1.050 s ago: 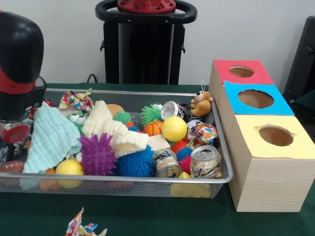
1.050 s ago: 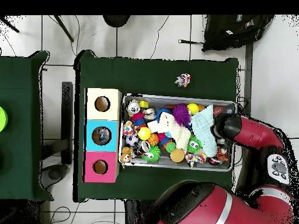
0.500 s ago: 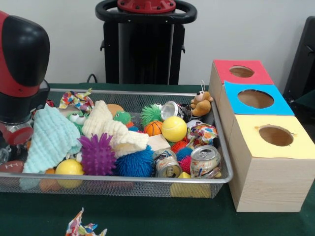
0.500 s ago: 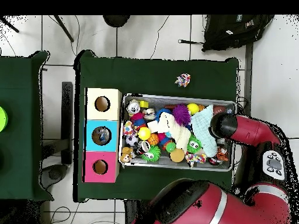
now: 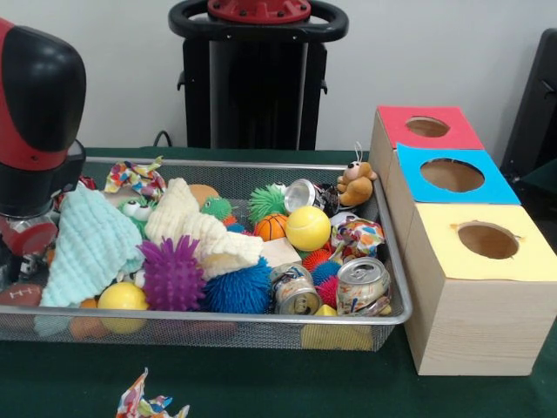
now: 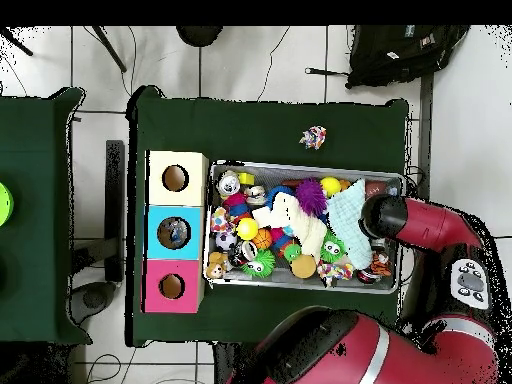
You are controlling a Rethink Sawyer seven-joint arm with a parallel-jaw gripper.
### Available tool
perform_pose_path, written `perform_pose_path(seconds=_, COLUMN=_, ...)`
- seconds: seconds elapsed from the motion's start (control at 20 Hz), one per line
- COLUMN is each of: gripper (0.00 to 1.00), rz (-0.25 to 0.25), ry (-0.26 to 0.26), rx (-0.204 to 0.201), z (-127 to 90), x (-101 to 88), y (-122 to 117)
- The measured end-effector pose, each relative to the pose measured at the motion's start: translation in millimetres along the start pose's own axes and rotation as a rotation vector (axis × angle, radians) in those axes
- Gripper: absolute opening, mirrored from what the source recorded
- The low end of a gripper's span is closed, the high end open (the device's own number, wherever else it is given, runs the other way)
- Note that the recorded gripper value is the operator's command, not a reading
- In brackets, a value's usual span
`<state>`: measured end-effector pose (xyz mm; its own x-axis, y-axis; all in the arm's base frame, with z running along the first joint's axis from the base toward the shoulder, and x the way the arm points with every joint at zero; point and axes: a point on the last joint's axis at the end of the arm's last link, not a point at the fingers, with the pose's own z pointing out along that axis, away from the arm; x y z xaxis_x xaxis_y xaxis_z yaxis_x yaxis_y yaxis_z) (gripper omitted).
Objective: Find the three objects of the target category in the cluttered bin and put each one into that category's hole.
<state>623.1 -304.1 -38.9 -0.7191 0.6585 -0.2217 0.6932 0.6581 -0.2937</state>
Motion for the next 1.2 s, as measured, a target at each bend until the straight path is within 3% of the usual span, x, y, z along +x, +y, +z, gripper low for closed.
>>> perform_pose_path(seconds=1.2, gripper=0.0, rz=-0.02, ry=-0.024, rx=0.001, z=5.8, x=5.6, y=4.4)
